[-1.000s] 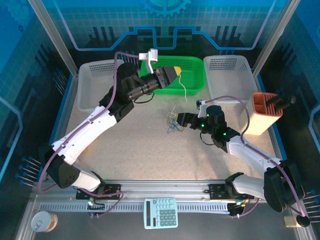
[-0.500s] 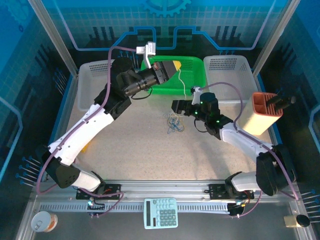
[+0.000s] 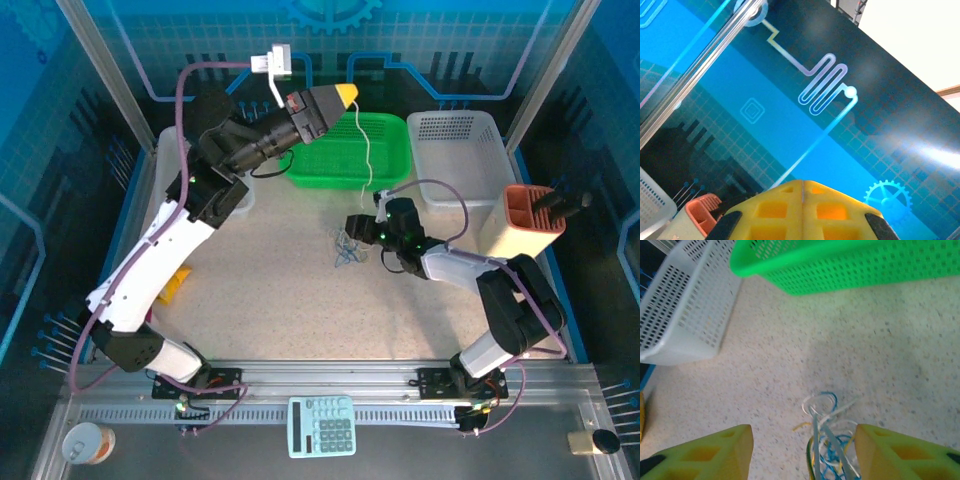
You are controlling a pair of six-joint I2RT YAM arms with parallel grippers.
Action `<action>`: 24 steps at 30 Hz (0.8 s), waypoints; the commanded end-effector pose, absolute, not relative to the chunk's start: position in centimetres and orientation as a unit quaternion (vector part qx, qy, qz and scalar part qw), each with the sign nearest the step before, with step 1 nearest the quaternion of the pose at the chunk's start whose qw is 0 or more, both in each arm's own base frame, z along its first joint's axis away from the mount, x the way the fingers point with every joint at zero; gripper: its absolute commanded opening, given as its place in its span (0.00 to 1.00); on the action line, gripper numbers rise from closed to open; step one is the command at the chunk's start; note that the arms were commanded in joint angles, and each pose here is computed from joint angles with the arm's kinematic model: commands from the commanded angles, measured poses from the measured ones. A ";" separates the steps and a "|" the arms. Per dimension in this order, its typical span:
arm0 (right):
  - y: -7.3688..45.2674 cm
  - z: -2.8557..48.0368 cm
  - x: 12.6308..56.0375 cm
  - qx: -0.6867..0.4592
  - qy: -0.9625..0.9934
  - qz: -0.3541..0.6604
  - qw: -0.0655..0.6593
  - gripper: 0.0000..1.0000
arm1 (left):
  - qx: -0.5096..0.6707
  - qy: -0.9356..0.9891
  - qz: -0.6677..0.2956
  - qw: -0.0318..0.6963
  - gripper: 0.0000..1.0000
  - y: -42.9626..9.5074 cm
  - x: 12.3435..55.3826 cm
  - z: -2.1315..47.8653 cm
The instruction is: Untangle the cables
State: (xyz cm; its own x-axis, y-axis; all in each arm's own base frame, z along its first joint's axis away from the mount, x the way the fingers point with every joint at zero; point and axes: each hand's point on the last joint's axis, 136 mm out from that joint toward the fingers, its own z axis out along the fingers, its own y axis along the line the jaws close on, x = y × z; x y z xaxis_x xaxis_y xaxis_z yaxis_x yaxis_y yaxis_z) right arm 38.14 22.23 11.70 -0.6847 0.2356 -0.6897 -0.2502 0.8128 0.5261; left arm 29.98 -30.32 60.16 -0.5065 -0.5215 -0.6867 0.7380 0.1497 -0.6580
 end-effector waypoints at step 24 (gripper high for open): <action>22.1 15.1 35.0 -0.029 0.860 0.322 0.395 0.84 | 0.066 0.586 -0.580 0.562 0.00 -25.0 36.0 61.1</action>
